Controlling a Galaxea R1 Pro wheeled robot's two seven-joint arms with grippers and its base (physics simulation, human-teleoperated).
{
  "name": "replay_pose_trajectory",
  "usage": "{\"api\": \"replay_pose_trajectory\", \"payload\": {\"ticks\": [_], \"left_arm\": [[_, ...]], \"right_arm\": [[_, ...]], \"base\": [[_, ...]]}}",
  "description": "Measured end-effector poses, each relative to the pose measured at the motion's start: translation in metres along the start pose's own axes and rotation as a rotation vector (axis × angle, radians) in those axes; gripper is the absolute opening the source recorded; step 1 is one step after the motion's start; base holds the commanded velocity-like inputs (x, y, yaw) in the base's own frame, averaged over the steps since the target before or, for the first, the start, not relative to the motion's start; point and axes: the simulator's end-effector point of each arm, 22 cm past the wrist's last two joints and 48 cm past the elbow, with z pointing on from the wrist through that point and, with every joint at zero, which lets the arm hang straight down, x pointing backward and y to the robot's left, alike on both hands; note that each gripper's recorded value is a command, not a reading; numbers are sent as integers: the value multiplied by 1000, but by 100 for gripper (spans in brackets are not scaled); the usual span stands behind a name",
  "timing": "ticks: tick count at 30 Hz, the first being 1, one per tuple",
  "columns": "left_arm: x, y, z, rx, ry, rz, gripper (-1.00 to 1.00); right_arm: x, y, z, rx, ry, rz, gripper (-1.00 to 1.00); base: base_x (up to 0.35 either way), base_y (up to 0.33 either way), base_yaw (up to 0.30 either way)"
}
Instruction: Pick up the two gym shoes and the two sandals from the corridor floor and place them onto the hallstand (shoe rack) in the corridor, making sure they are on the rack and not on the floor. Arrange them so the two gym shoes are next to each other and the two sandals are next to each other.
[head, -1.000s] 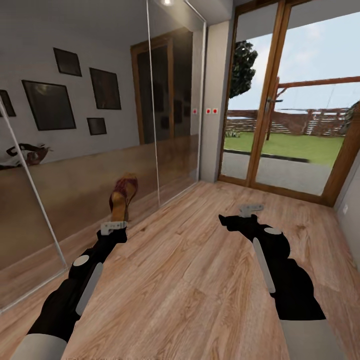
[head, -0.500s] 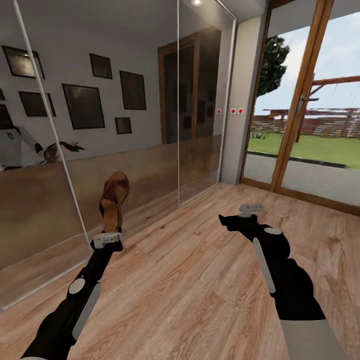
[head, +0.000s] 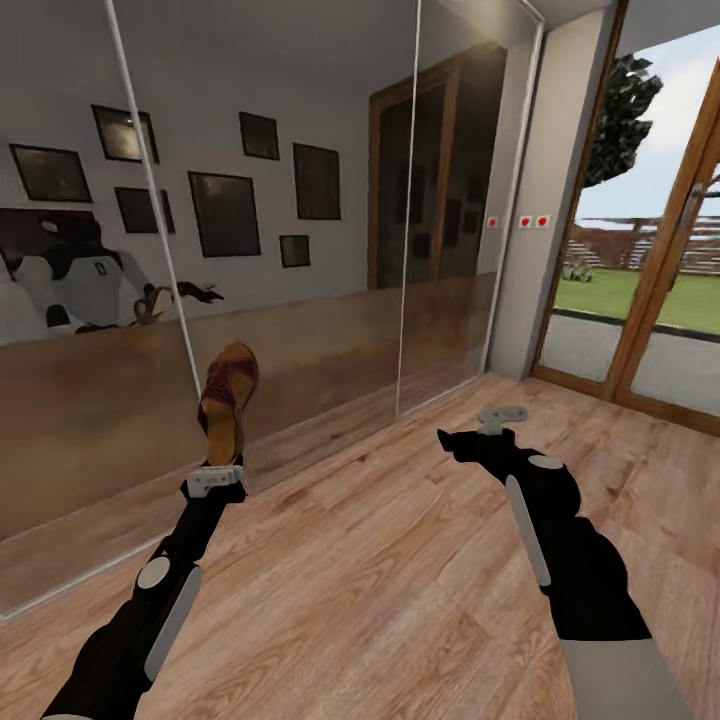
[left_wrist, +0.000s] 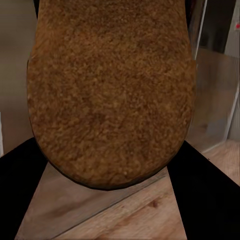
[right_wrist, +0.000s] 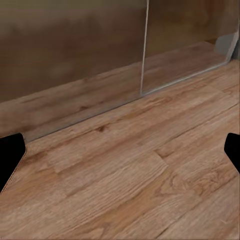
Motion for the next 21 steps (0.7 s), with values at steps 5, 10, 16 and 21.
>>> {"api": "replay_pose_trajectory", "payload": {"ticks": [5,10,16,21], "left_arm": [[0,0,0,0,-1,0,-100],[0,0,0,0,-1,0,-100],[0,0,0,-1,-2,0,-100],[0,0,0,-1,-2,0,-100]], "right_arm": [[0,0,0,0,0,0,100],[0,0,0,0,0,0,100],[0,0,0,0,1,0,100],[0,0,0,-1,0,1,100]], "base": [[130,-23,289],[72,-64,289],[212,-218,289],[233,-241,289]]}}
